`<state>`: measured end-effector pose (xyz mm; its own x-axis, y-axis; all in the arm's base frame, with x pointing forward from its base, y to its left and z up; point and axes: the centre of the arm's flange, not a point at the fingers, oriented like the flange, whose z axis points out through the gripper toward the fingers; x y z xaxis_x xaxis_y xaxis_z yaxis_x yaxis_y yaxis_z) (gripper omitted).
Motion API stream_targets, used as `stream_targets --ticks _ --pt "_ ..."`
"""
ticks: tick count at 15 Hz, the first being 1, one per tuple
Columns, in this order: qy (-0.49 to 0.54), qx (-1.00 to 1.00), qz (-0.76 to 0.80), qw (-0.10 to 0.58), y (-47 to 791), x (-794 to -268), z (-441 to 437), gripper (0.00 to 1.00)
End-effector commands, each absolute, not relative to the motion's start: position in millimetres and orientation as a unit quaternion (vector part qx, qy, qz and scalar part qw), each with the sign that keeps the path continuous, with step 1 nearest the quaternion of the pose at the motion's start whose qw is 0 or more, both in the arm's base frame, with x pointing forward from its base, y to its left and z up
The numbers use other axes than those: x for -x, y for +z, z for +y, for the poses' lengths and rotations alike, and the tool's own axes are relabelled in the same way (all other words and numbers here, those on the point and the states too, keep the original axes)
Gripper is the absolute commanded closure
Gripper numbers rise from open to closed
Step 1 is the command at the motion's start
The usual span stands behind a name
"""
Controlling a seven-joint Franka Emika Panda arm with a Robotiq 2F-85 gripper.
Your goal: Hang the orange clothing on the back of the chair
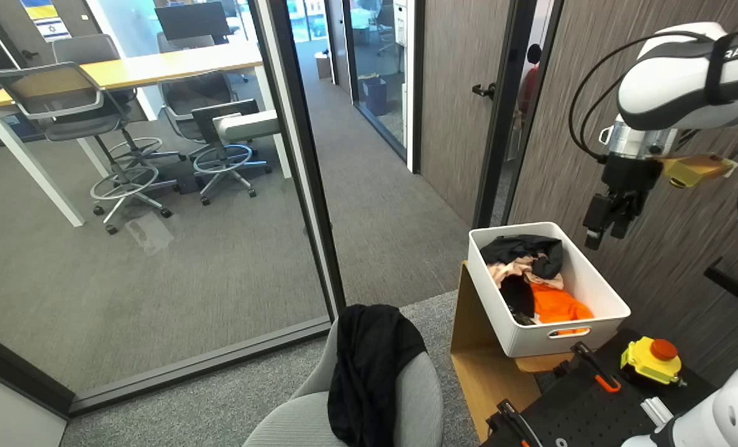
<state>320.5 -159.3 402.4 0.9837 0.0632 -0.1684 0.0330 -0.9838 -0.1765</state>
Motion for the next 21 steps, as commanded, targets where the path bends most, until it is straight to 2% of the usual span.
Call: stream_targets --ticks 1,13,21 --pt "0.092 0.994 -0.012 0.056 355.8 -348.4 -192.5 0.00" --pt "0.117 0.990 -0.032 0.069 184.1 -386.0 -269.1 0.00" --pt "0.124 0.988 -0.043 0.085 88.0 -399.2 -288.6 0.00"
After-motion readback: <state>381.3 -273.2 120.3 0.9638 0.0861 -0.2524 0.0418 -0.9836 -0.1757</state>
